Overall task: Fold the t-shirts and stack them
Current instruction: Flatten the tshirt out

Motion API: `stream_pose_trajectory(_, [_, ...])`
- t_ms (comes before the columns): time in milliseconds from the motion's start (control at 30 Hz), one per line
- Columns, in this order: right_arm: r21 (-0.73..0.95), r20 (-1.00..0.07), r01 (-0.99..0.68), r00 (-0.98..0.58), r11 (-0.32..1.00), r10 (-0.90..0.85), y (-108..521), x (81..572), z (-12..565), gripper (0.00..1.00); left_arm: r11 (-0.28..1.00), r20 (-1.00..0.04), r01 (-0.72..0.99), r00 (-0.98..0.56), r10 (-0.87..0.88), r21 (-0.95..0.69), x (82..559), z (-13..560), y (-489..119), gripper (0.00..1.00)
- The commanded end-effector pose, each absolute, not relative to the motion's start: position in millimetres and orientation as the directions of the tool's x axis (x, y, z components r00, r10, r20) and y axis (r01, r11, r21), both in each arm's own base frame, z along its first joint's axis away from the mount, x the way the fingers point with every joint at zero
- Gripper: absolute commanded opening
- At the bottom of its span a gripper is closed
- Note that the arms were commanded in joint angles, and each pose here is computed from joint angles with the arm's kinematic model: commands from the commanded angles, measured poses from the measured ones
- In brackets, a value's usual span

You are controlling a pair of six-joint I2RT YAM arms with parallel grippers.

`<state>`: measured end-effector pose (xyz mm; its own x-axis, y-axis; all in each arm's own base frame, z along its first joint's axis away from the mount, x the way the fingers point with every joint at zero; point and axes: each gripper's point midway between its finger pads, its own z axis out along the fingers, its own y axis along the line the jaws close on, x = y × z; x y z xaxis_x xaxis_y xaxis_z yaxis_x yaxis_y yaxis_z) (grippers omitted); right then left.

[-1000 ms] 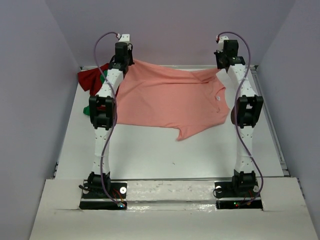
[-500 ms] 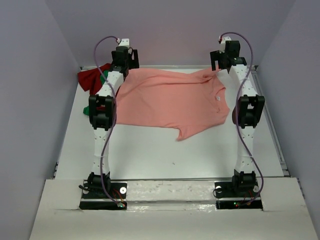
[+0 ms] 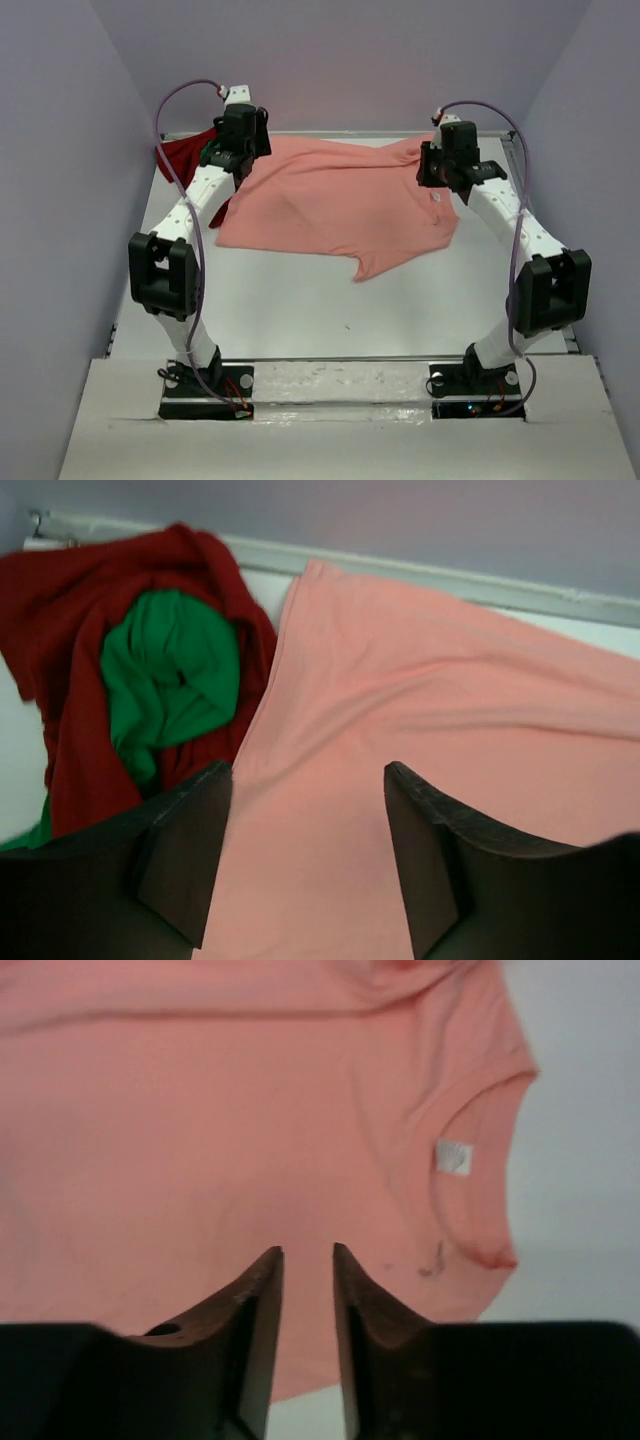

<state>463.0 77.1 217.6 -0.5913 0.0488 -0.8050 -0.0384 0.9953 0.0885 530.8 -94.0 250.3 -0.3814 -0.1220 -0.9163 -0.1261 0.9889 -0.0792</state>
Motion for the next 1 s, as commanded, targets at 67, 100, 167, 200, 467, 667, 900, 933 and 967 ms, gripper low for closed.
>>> stream_pose_trajectory(67, [0.317,-0.706,-0.076,-0.684,0.945,0.182,122,405,190,0.45,0.963,-0.871,-0.269,-0.468,-0.151,-0.023,467,228,-74,0.56])
stream_pose_trajectory(100, [0.334,-0.697,-0.072,-0.690,0.940,0.195,123,398,188,0.52,0.961,-0.862,-0.275,-0.485,-0.146,-0.007,458,226,-75,0.53])
stream_pose_trajectory(167, [0.390,-0.666,-0.059,-0.707,0.919,0.237,130,378,183,0.67,0.970,-0.861,-0.242,-0.488,-0.141,-0.021,447,233,-89,0.45])
stream_pose_trajectory(200, [0.395,-0.666,-0.054,-0.705,0.917,0.245,129,372,182,0.70,0.973,-0.857,-0.229,-0.495,-0.141,-0.028,441,235,-93,0.44])
stream_pose_trajectory(467, [0.513,-0.623,-0.034,-0.702,0.858,0.345,131,313,168,0.77,0.981,-0.875,-0.141,-0.448,-0.182,-0.132,398,256,-126,0.43])
stream_pose_trajectory(667, [0.627,-0.523,0.020,-0.730,0.779,0.440,139,274,136,0.70,0.983,-0.883,-0.114,-0.433,-0.180,-0.145,382,264,-130,0.43])
stream_pose_trajectory(900, [0.704,-0.392,0.078,-0.785,0.706,0.479,152,252,100,0.68,0.982,-0.890,-0.088,-0.416,-0.188,-0.166,376,276,-131,0.43])
stream_pose_trajectory(933, [0.702,-0.396,0.073,-0.787,0.708,0.474,152,253,98,0.69,0.982,-0.893,-0.083,-0.408,-0.190,-0.171,375,280,-132,0.44])
stream_pose_trajectory(967, [0.697,-0.395,0.076,-0.789,0.713,0.471,152,255,94,0.69,0.982,-0.894,-0.079,-0.406,-0.191,-0.174,375,281,-132,0.44])
